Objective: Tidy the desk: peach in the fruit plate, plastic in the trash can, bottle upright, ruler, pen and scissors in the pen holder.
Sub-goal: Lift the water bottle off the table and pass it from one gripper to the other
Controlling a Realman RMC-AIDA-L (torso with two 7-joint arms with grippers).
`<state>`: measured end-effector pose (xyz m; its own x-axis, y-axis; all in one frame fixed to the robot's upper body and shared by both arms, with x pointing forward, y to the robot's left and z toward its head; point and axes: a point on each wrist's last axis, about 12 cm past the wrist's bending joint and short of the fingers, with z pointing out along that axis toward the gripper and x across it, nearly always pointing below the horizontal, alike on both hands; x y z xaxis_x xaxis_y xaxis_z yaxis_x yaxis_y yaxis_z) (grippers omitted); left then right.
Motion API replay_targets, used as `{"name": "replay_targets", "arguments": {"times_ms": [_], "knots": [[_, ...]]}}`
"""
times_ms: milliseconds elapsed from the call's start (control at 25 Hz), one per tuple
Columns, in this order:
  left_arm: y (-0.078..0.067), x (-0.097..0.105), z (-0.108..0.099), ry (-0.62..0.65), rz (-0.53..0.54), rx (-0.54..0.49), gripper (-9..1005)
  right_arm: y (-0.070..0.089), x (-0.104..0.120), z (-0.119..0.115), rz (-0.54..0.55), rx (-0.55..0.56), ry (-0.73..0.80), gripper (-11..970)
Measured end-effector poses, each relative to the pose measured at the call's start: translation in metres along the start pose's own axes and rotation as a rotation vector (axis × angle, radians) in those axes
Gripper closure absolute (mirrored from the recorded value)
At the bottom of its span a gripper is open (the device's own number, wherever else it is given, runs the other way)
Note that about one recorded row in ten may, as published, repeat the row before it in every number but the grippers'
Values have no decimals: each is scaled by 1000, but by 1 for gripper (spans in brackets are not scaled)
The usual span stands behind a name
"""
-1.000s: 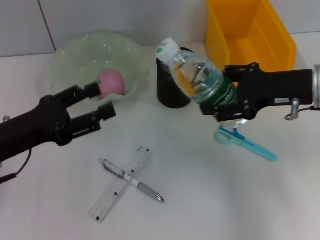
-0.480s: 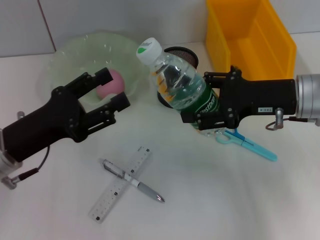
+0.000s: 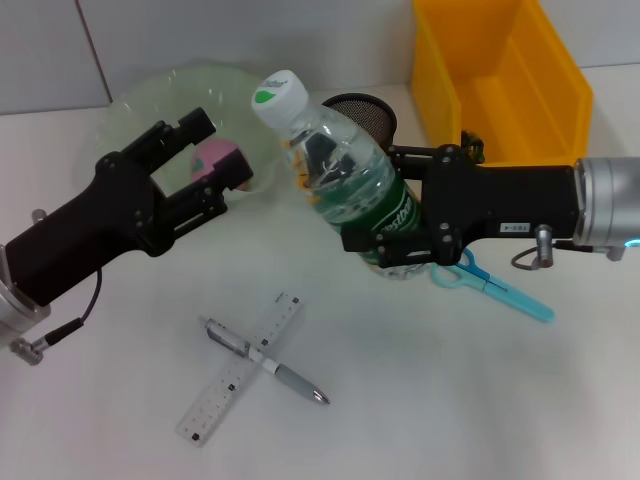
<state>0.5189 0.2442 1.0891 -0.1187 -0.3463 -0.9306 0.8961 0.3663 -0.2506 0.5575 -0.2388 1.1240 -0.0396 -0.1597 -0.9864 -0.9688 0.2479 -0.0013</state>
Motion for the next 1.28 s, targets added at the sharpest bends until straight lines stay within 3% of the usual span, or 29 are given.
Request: {"name": "replay_targets", "arguments": {"times_ms": [760,1280], "knots": [[-3,-3,0,-44,-4,19,200,8,17,42,-26,-25,-119,185],[-4,-3,0,-57,-8,13,201,10,19,47,-13,-35,-119,185]]}}
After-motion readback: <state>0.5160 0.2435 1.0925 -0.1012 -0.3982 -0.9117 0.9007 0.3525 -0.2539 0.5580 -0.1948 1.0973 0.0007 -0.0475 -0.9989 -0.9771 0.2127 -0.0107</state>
